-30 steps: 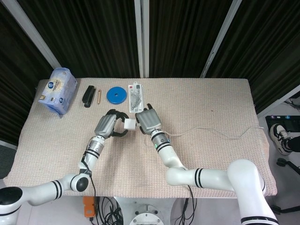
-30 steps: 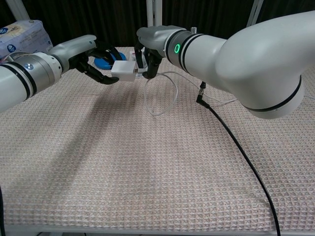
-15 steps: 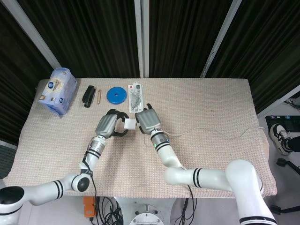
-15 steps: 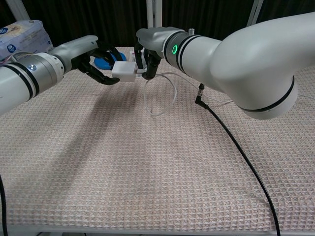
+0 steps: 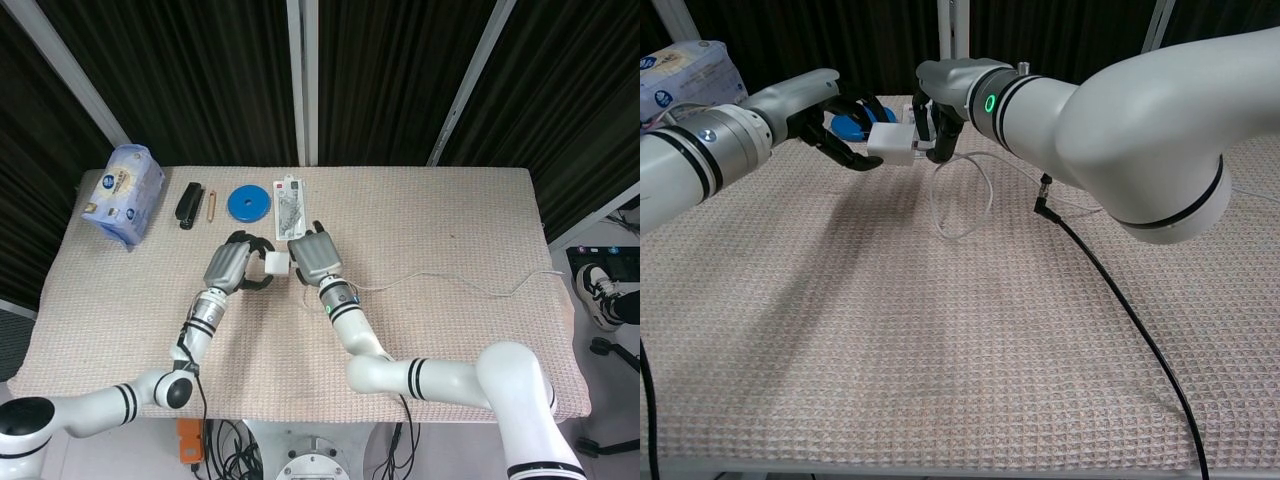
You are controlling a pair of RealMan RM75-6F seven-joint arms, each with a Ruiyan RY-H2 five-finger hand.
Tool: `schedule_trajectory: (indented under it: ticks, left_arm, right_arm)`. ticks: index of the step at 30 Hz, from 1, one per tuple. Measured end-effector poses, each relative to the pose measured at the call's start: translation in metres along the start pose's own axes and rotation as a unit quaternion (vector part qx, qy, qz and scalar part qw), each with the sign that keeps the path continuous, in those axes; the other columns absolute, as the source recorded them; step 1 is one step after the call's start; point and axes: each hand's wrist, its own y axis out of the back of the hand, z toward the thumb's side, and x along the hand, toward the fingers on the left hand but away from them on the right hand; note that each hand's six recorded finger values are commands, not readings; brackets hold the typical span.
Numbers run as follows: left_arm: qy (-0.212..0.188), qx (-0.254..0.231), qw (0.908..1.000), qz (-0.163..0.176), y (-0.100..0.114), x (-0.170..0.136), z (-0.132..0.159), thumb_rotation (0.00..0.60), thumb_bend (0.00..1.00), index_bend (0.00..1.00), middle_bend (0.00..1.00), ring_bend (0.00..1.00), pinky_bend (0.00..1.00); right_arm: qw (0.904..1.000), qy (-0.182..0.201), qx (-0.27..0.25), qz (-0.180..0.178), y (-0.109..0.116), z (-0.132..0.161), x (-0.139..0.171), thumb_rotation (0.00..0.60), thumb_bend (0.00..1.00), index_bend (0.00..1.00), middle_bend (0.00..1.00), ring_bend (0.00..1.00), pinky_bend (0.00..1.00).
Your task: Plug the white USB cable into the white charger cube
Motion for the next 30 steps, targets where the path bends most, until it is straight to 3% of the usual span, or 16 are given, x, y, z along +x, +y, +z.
schedule_trajectory:
  ticks: [24,30]
  left_arm:
    - [-0.007,0.050,0.9987,0.001,-0.005,0.002,0.001,0.600,0.47,0.55,0.50,0.19,0.11]
    - [-0.006,0.054,0.9985,0.004,-0.005,0.002,0.001,0.600,0.47,0.55,0.49,0.19,0.10]
  right_arm:
    - [1.0000,0.001,0.001,0.002,-0.001,0.009,-0.003,0.600,0.41,0.63,0.59,0.30,0.13]
    - [1.0000,0.000,0.003,0.008,-0.003,0.010,-0.001,0.600,0.37,0.53,0.54,0.30,0.13]
